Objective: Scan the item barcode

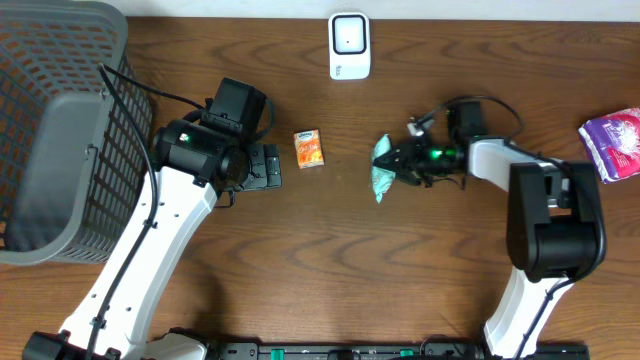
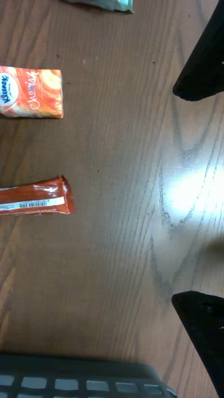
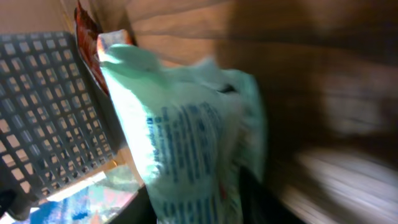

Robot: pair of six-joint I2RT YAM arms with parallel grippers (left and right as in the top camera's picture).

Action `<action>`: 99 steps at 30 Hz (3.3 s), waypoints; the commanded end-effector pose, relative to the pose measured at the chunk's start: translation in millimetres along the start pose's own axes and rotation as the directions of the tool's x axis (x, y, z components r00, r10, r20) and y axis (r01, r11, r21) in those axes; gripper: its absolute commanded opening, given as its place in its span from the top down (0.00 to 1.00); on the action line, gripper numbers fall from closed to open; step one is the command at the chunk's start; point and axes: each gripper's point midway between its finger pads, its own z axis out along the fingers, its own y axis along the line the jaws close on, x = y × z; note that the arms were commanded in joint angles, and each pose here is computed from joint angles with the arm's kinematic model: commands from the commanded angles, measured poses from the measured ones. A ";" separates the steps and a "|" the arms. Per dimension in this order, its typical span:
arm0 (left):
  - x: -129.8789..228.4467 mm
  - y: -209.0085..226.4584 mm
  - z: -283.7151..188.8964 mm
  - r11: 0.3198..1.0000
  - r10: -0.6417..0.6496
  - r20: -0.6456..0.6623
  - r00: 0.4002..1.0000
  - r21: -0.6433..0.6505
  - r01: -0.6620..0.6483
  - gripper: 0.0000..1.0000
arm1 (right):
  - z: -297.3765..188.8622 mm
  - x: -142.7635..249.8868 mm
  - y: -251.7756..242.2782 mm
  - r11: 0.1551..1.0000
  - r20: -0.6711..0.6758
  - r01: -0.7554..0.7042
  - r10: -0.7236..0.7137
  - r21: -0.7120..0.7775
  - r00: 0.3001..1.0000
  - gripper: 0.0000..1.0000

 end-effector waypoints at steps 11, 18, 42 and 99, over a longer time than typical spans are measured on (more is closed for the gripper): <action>-1.3 1.4 -1.0 1.000 0.011 0.004 1.000 -0.005 -0.011 0.02 | -101.4 -26.3 4.3 0.906 0.141 0.041 -0.110 0.420 0.984 0.50; -1.3 1.4 -1.0 1.000 0.011 0.004 1.000 -0.005 -0.011 0.02 | -101.4 -13.5 44.7 0.868 0.110 0.151 -0.228 0.473 0.967 0.61; -1.3 1.4 -1.0 1.000 0.011 0.004 1.000 -0.005 -0.011 0.02 | -51.9 -3.7 -6.5 0.687 0.073 0.045 -0.142 0.725 0.987 0.51; -1.3 1.4 -1.0 1.000 0.011 0.004 1.000 -0.005 -0.011 0.02 | -4.6 -181.1 205.6 0.987 0.698 0.162 -0.119 0.004 0.706 0.99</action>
